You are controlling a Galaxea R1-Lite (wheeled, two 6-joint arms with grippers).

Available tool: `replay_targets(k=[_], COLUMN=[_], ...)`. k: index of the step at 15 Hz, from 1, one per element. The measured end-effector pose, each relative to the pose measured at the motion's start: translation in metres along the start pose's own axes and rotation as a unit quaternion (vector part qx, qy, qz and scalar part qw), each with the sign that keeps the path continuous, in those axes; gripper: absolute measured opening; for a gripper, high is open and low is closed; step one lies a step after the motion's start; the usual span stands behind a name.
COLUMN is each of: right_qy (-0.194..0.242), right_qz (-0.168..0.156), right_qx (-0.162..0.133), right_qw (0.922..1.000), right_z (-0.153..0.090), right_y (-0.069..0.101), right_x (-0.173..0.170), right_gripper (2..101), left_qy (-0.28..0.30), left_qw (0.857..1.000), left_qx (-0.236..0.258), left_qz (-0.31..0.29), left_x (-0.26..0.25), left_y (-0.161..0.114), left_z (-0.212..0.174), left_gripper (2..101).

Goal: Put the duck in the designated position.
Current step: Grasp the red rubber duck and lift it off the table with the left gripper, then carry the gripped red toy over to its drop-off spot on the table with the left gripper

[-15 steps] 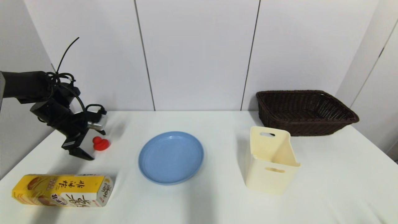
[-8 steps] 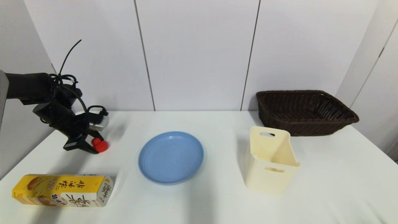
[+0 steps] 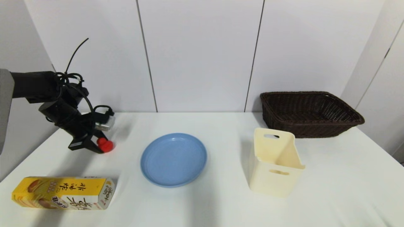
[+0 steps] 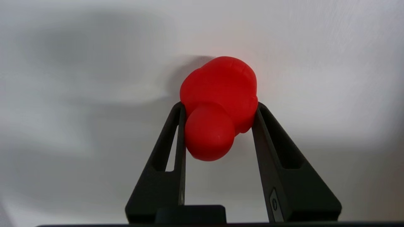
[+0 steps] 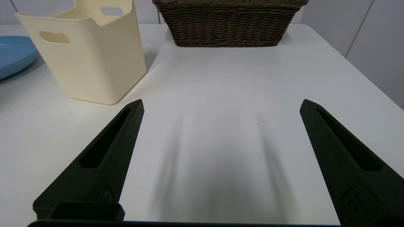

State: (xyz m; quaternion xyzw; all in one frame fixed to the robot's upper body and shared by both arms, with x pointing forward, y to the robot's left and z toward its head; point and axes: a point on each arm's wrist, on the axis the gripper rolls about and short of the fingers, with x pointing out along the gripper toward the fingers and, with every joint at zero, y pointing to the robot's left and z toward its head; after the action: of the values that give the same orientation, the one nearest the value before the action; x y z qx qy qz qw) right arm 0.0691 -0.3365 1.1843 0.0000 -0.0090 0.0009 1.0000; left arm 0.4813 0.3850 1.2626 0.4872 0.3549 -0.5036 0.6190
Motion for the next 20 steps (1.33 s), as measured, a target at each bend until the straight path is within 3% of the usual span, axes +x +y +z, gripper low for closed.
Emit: replay_targets(k=[4, 8, 14, 16, 20], right_qy=[0.000, 0.000, 0.000, 0.000, 0.000], right_qz=[0.000, 0.000, 0.000, 0.000, 0.000], right_qx=[0.000, 0.000, 0.000, 0.000, 0.000], right_qw=[1.0000, 1.0000, 1.0000, 1.0000, 1.0000], right_z=[0.000, 0.000, 0.000, 0.000, 0.000], right_y=[0.000, 0.000, 0.000, 0.000, 0.000], right_x=[0.000, 0.000, 0.000, 0.000, 0.000], right_gripper=[97.9, 97.9, 98.0, 98.0, 98.0], left_qy=[-0.010, -0.049, -0.127, -0.145, -0.143], left_qw=[0.997, 0.987, 0.966, 0.947, 0.887], left_qx=[-0.002, -0.017, -0.155, -0.234, -0.396], left_qz=[0.078, 0.151, 0.162, 0.167, 0.189], left_x=[-0.062, -0.122, -0.159, -0.155, -0.119], left_y=[-0.008, -0.035, -0.088, -0.107, -0.145], left_z=[0.033, 0.086, 0.182, 0.217, 0.246], left_gripper=[37.3, 36.9, 36.0, 35.6, 35.4])
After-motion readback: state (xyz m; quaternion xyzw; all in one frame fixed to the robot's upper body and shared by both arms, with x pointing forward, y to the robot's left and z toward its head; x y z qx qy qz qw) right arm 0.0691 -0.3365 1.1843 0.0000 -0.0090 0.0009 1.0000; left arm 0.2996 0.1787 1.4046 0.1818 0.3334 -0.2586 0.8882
